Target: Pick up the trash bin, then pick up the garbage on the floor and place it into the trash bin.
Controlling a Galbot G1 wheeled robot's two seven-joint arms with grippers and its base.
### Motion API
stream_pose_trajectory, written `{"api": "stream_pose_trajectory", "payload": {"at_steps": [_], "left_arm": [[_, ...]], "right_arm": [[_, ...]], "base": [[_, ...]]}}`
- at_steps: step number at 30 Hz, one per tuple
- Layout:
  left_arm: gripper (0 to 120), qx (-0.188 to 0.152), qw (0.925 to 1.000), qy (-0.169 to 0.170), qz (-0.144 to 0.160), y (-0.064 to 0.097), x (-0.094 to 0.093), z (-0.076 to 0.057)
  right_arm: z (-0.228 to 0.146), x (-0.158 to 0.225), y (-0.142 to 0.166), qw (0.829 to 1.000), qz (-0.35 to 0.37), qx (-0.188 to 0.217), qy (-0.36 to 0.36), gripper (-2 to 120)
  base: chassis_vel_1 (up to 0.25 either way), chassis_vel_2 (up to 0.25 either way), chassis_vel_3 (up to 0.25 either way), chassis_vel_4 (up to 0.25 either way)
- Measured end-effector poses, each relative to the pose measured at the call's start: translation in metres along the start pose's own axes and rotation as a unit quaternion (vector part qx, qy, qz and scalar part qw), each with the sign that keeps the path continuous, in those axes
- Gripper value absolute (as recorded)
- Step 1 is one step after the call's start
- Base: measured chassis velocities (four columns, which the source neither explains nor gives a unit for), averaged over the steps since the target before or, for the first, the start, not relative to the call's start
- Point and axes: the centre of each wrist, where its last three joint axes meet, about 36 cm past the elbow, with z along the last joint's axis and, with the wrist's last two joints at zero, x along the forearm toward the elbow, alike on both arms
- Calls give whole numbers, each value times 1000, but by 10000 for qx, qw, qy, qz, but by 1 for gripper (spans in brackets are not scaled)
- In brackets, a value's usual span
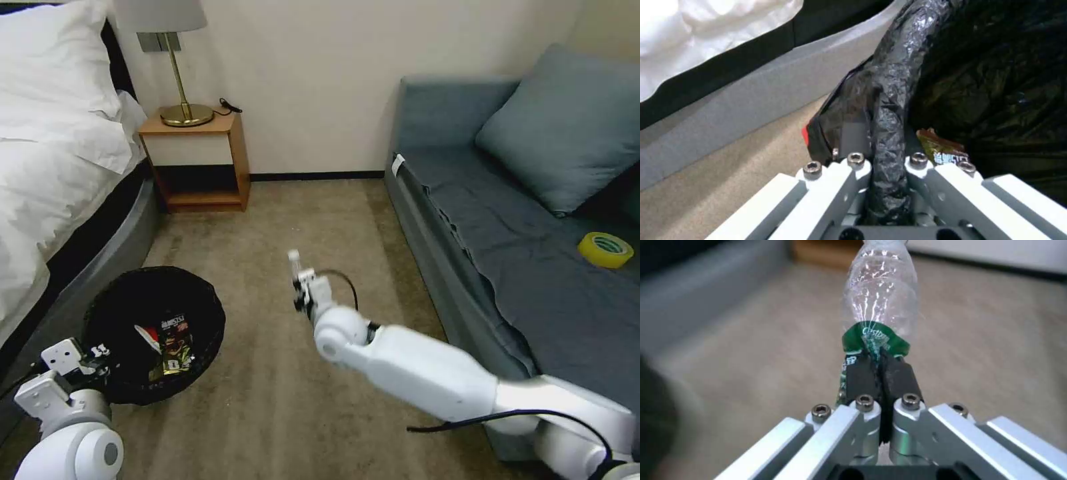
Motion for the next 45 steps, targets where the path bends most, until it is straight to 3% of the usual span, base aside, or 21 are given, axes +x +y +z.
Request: {"api": "stream_pose_trajectory", "payload": {"at_steps": [5,10,23,30,33,36,38,40,43,45], "left_arm": [[3,-19,10000,20,17,-2,0,2],[3,-17,10000,54,69,-7,1,3],[3,45,9997,122,188,-19,3,5],[3,72,9996,154,232,-23,3,6],[3,79,9995,181,239,-24,4,7],[3,166,9993,233,234,-23,3,8],[3,380,9982,417,219,-23,-1,9],[3,512,9970,544,216,-23,-3,11],[3,953,9901,1025,113,-20,-15,18],[3,1062,9874,1171,48,-19,-19,21]], "right_arm": [[-41,48,55,9950,-958,-258,-151,0],[-30,59,95,9900,-1406,-119,21,0],[10,51,132,9851,-1616,151,566,0],[11,52,131,9852,-1616,179,549,19],[5,53,122,9863,-1580,175,443,42],[1,54,118,9872,-1542,159,361,50],[-6,55,112,9884,-1492,130,254,61],[-9,56,108,9890,-1458,125,193,64],[-15,61,99,9900,-1403,97,36,79],[-16,62,97,9902,-1391,91,1,83]], "base": [[0,0,0,0],[0,0,0,0],[0,0,0,0],[0,0,0,0],[0,0,0,0],[0,0,0,0],[0,0,0,0],[0,0,0,0],[0,0,0,0],[0,0,0,0]]}}
